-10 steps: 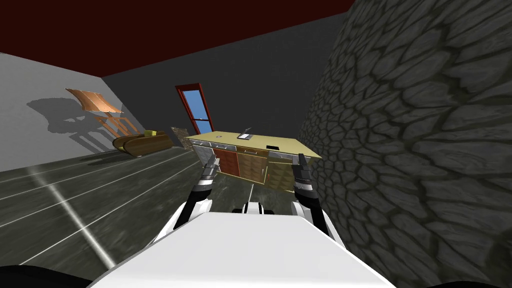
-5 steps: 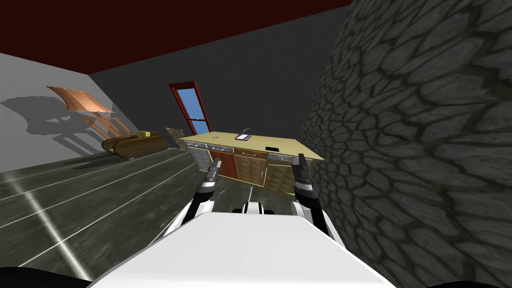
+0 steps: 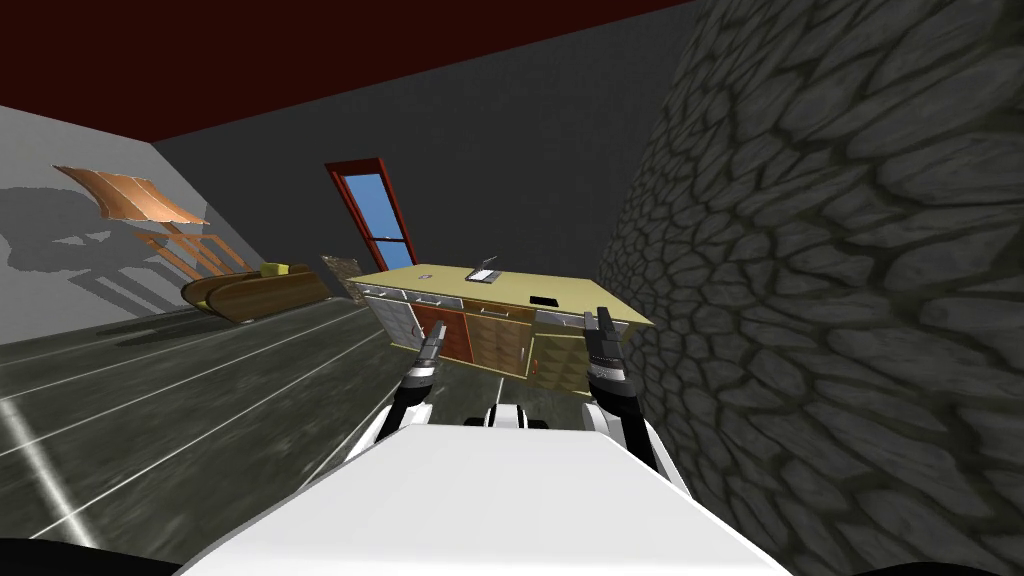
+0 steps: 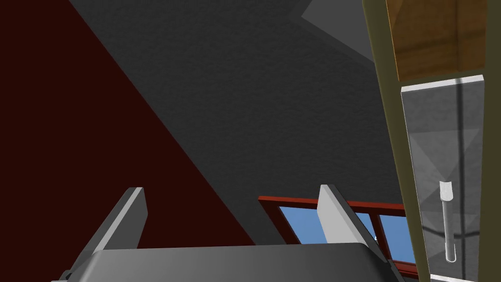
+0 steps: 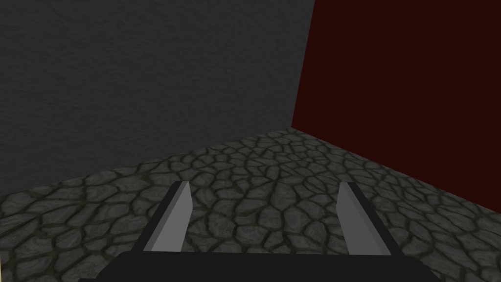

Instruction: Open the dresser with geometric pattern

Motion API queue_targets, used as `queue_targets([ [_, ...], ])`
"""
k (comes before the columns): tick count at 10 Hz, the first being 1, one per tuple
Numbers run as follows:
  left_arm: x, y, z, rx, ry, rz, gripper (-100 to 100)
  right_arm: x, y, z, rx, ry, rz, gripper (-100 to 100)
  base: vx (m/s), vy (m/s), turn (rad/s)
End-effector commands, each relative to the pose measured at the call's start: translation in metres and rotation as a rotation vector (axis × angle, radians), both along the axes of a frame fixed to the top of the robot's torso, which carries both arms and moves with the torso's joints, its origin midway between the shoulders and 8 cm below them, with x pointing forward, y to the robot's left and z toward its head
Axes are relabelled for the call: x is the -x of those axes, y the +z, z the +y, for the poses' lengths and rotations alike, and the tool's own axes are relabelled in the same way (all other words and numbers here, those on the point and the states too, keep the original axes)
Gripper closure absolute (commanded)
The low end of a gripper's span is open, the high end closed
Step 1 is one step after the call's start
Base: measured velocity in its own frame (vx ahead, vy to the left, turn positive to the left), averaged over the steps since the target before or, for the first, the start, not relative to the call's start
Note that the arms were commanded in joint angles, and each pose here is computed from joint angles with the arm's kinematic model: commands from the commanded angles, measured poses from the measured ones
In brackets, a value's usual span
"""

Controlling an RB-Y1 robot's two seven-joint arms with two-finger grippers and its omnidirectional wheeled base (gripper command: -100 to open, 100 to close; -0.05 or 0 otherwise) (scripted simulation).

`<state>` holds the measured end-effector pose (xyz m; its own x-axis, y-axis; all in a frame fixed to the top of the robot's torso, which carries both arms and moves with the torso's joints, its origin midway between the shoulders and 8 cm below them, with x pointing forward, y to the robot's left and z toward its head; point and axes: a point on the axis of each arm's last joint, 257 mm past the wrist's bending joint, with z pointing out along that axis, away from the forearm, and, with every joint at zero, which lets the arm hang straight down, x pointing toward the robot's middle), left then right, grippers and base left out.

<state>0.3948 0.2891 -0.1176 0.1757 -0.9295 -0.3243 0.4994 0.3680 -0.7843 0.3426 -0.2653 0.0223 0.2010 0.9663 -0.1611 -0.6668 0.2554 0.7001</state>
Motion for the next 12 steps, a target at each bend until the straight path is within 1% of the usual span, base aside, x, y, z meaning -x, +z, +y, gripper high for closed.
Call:
queue_targets([
  [1,0.000,-0.013,-0.003,-0.014,-0.004,0.006,-100,0.000,0.000,0.000,0.000,0.000,0.000,0,0.068,-0.003,-0.023],
  [8,-0.002,-0.054,-0.012,-0.057,-0.021,0.028,-100,0.000,0.000,0.000,0.000,0.000,0.000,0,0.085,-0.011,-0.027],
  [9,-0.002,-0.055,-0.012,-0.057,-0.021,0.030,-100,0.000,0.000,0.000,0.000,0.000,0.000,0,0.072,-0.013,-0.009],
  [12,-0.001,-0.077,-0.018,-0.072,-0.030,0.042,-100,0.000,0.000,0.000,0.000,0.000,0.000,0,0.079,-0.004,-0.031],
])
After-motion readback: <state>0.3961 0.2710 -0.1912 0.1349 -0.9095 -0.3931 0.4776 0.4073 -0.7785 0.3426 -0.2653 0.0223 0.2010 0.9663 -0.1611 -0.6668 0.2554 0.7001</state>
